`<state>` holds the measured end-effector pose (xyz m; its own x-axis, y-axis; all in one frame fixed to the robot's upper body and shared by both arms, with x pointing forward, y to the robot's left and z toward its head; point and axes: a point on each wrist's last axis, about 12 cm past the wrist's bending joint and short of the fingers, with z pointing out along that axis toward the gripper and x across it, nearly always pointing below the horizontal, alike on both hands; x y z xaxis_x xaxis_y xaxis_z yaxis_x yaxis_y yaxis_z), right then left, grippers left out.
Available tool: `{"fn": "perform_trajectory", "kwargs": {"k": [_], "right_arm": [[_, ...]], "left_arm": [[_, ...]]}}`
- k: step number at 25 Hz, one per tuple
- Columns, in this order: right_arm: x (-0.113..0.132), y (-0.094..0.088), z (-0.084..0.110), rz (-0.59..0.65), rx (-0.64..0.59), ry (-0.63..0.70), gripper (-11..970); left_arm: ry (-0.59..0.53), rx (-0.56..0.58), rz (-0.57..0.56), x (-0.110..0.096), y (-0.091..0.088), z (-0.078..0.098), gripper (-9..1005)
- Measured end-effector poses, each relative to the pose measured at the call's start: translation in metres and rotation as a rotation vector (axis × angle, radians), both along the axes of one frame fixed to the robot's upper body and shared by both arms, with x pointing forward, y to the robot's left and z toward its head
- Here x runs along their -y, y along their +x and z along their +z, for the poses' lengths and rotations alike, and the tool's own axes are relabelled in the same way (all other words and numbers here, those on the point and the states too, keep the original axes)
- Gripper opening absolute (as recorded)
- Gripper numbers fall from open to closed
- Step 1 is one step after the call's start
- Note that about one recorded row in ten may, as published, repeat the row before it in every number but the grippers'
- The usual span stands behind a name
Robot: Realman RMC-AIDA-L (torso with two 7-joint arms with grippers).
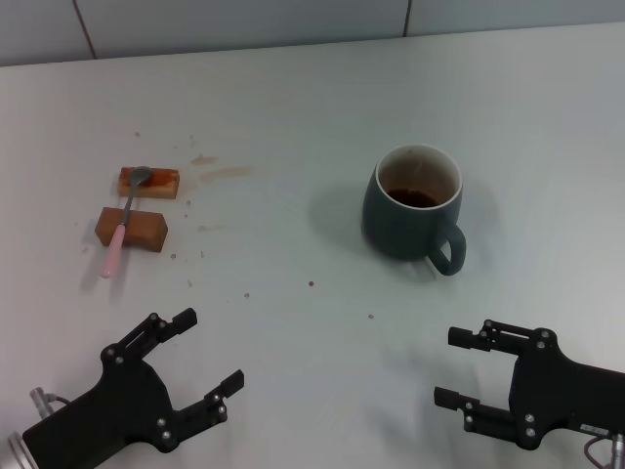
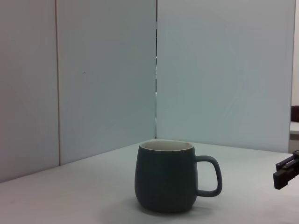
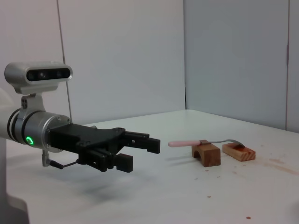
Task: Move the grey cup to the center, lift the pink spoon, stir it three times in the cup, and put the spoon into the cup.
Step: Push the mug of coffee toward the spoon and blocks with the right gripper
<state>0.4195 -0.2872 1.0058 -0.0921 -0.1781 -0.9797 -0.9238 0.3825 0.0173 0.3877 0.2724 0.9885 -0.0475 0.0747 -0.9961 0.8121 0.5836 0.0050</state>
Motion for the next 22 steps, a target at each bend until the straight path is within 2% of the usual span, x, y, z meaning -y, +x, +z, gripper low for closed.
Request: {"fn": "perform_trajectory", "kwargs": {"k": [17, 19, 22], "right_arm": [[-0.0007, 0.0002, 0.0006, -0.009, 0.02, 0.008, 643], [-0.0002, 0.0005, 0.0019, -0.044, 0.058, 0.025, 640], [0.0064, 0.0036, 0.0092, -0.159, 0.142, 0.082, 619]], "left_arm": [[-0.002, 0.003, 0.001, 0.0001, 0.0001, 0.0004, 860], [-0.004, 0.005, 0.0, 0.0001, 0.0001, 0.0007, 860], [-0.007, 0.008, 0.0, -0.0003, -0.0001, 0.0012, 860]]}}
